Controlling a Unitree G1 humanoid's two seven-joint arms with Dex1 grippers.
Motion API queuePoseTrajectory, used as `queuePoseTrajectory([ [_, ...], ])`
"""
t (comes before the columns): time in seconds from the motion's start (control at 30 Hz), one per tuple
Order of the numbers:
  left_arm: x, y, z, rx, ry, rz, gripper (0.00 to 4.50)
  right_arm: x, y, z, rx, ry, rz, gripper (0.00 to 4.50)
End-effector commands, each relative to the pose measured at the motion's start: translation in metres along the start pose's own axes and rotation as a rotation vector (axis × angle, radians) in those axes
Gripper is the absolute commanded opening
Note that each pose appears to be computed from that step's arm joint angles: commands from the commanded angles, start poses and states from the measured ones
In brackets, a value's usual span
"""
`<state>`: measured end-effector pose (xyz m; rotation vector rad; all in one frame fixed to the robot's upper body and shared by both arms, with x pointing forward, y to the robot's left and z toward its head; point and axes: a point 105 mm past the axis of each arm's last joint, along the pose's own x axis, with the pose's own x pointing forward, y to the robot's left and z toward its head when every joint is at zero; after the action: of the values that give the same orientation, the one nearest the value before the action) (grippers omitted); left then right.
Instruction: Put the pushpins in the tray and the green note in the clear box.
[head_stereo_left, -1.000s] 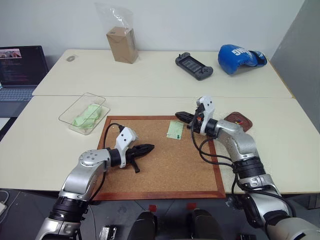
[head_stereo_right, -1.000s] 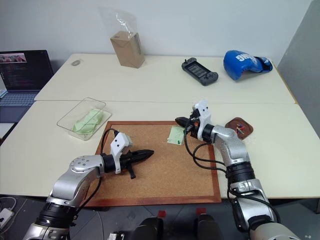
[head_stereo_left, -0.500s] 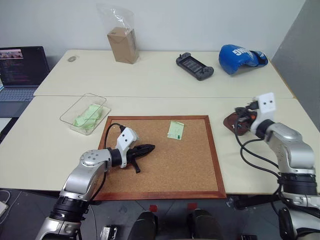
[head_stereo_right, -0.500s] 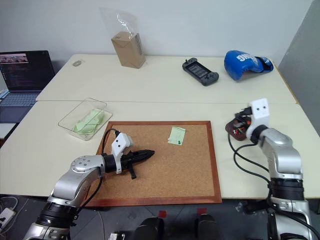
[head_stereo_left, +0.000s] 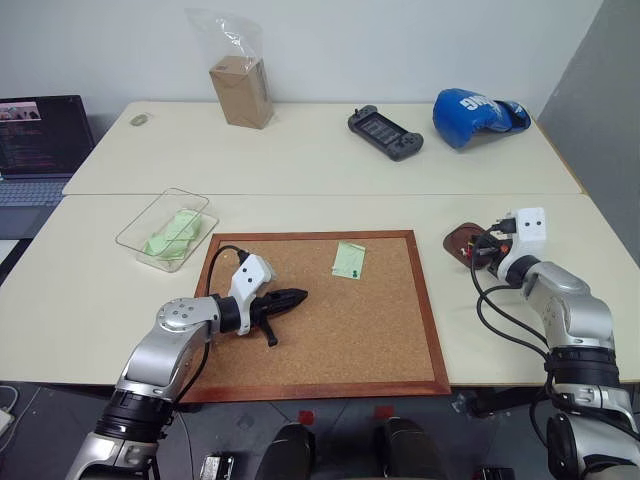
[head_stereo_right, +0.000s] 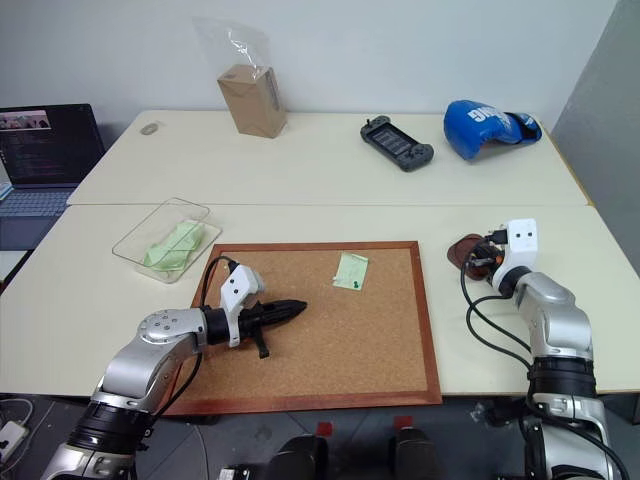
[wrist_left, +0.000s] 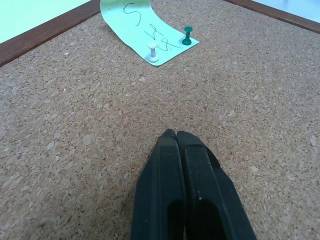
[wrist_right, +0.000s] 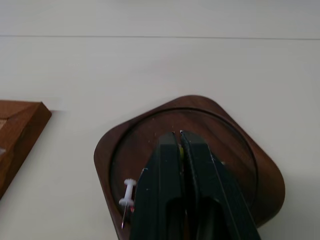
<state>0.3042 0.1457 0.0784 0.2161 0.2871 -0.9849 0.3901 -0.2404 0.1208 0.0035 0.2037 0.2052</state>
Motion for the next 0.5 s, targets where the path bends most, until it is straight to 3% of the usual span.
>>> queuePoseTrajectory([
  [0.03,-0.0035,-0.0013,-0.0154,-0.024,0.06,0.007,0.0,0.0,-0.0044,0.0139,-0.006,-0.054,-0.01,0.76],
  [0.43,-0.0028,0.0001,-0.0158,-0.026,0.059,0.011,0.0,-0.0007,-0.0054,0.0191,-0.035,-0.067,-0.01,3.13],
  [0.5,-0.0022,0.0005,-0.0152,-0.025,0.057,0.01,0.0,-0.0015,-0.0052,0.0204,-0.045,-0.07,-0.008,3.13],
])
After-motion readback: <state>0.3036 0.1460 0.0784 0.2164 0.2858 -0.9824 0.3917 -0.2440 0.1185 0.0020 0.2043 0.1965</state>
